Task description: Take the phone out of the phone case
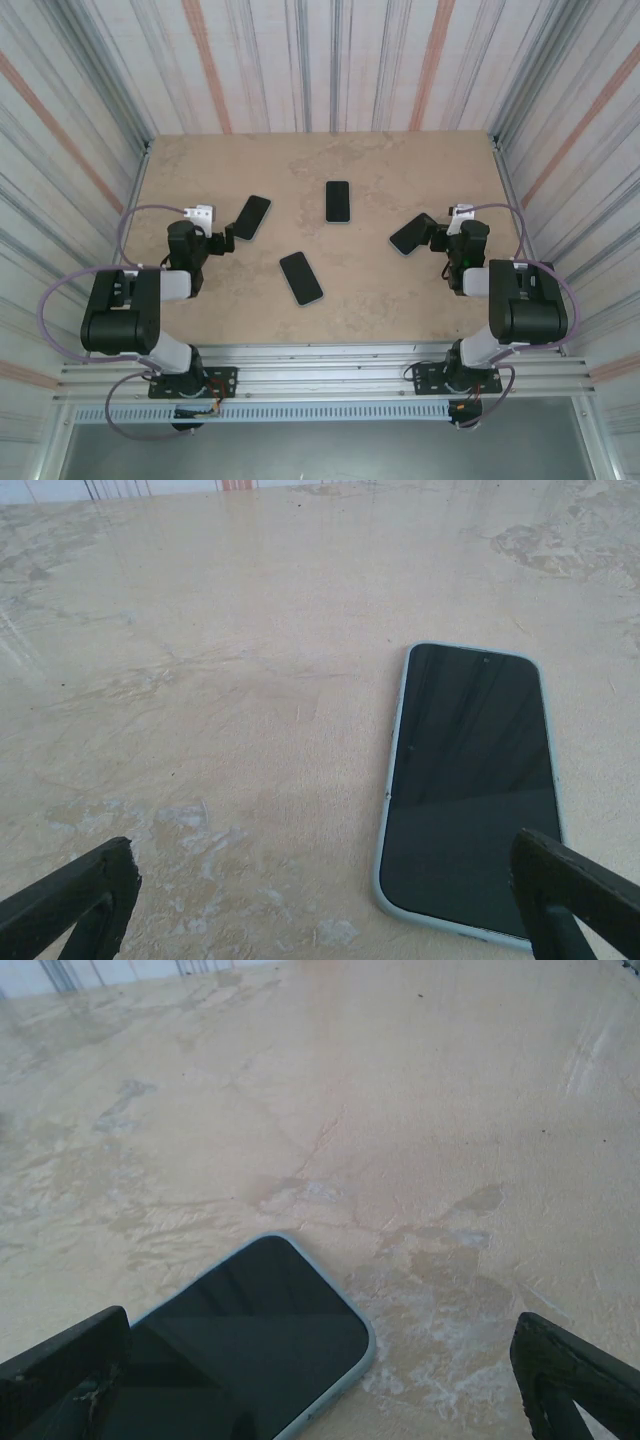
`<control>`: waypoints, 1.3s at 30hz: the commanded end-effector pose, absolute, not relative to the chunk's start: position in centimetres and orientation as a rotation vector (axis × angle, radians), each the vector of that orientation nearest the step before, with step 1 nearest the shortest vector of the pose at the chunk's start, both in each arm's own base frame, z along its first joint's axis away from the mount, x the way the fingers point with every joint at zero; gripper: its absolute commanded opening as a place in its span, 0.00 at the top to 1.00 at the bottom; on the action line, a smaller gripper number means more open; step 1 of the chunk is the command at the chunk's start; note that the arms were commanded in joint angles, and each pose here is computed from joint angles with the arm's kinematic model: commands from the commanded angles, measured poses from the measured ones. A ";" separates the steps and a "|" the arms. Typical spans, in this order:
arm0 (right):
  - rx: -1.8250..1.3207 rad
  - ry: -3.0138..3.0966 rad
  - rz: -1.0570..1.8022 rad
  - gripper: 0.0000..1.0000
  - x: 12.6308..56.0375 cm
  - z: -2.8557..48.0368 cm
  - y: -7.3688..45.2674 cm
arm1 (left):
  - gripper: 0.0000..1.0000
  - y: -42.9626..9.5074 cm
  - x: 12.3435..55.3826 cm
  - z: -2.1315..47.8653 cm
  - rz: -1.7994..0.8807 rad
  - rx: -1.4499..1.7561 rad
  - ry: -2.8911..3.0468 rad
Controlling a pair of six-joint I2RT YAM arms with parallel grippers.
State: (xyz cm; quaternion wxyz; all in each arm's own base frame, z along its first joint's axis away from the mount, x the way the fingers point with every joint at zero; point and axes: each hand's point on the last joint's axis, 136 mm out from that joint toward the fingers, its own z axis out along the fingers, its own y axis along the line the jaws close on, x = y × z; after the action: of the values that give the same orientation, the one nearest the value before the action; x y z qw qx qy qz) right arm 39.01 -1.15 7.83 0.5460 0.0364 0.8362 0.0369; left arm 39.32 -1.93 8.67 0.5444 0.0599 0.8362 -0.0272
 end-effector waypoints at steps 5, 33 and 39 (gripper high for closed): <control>0.101 1.975 0.087 0.01 39.4 8.2 -1.2 | 0.01 -1.6 39.5 9.2 -0.051 0.124 1.962; 0.019 1.945 0.222 0.01 38.3 16.0 1.0 | 0.01 -2.4 40.2 16.4 -0.065 0.076 2.056; -0.069 1.996 0.358 0.01 37.2 18.2 4.0 | 0.01 -5.4 39.5 19.2 -0.144 0.164 2.137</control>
State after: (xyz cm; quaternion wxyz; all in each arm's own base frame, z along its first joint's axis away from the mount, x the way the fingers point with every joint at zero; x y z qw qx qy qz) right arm 38.32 1.94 18.25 0.5682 -0.0136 0.8163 0.1034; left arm 41.34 -3.93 20.69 0.5403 0.0512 0.8388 -0.0428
